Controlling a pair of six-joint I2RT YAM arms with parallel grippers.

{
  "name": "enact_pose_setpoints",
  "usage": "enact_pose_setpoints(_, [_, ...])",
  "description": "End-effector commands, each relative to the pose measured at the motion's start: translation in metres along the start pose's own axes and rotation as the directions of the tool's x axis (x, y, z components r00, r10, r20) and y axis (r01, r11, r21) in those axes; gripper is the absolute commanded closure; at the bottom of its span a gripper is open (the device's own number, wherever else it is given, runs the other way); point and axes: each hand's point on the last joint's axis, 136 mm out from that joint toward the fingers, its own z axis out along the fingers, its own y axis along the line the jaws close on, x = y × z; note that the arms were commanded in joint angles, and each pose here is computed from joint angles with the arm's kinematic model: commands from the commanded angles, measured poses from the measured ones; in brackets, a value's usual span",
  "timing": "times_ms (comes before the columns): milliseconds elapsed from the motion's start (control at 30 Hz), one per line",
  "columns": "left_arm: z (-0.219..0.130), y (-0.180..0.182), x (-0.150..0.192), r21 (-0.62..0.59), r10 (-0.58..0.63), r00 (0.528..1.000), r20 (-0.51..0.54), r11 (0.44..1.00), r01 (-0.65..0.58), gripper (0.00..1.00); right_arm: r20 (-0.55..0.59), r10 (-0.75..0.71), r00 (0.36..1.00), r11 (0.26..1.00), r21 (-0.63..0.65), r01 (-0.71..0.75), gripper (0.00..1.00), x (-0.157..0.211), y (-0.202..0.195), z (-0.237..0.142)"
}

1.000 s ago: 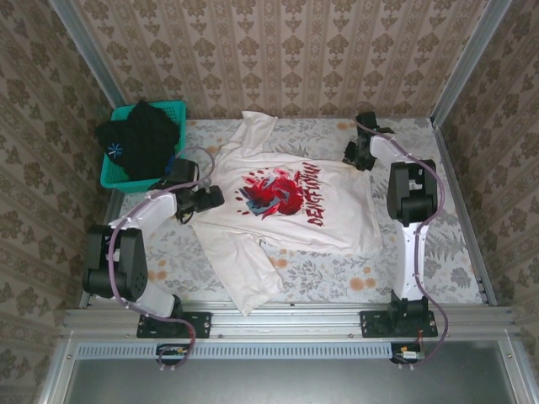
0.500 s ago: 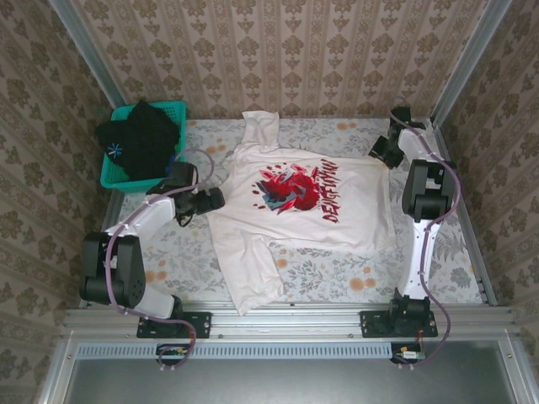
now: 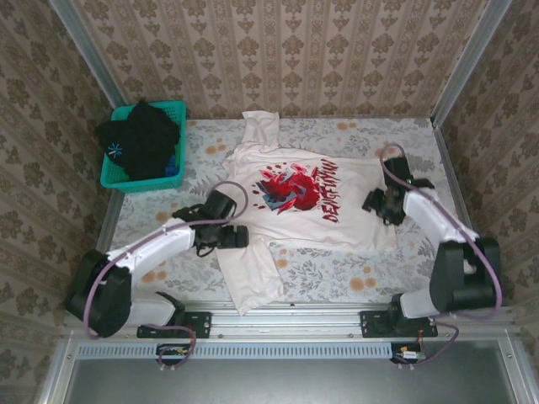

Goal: Fold and stack the t-shirts

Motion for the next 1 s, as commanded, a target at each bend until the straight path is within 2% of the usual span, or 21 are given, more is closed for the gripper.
enact_pose_setpoints(0, [-0.014,-0.010,0.032,-0.021,0.056,0.998,-0.041,0.998,-0.057,0.05,0.016,0.094,0.995,0.989,0.116,-0.095,0.32,0.032,-0.042,0.004])
enact_pose_setpoints(100, [-0.017,-0.034,0.063,0.076,0.150,0.985,-0.091,0.987,-0.143,0.10,-0.010,0.141,0.990,0.985,0.100,-0.140,0.35,0.051,-0.051,0.013])
enact_pose_setpoints(267, [-0.022,-0.046,0.113,0.105,0.314,0.939,-0.139,0.948,-0.301,0.14,-0.036,0.164,0.986,0.982,0.098,-0.159,0.40,0.057,-0.051,0.029])
enact_pose_setpoints(433, [-0.025,-0.058,0.143,0.142,0.430,0.895,-0.120,0.900,-0.413,0.15,-0.021,0.158,0.987,0.985,0.078,-0.156,0.49,0.050,-0.047,0.029])
enact_pose_setpoints(467, [-0.024,-0.058,0.147,0.140,0.436,0.891,-0.126,0.897,-0.419,0.15,-0.015,0.153,0.988,0.984,0.090,-0.151,0.50,0.050,-0.050,0.028])
enact_pose_setpoints(600, [-0.015,-0.064,0.162,0.175,0.446,0.880,-0.163,0.891,-0.419,0.29,-0.006,0.156,0.988,0.982,0.107,-0.155,0.52,0.052,-0.060,0.025])
enact_pose_setpoints(733, [-0.010,-0.060,0.169,0.175,0.420,0.888,-0.187,0.904,-0.391,0.29,0.013,0.163,0.987,0.979,0.124,-0.163,0.49,0.051,-0.070,0.019])
enact_pose_setpoints(967, [-0.008,-0.033,0.175,0.083,0.309,0.921,-0.237,0.951,-0.298,0.27,0.017,0.158,0.987,0.982,0.097,-0.159,0.49,0.050,-0.067,0.017])
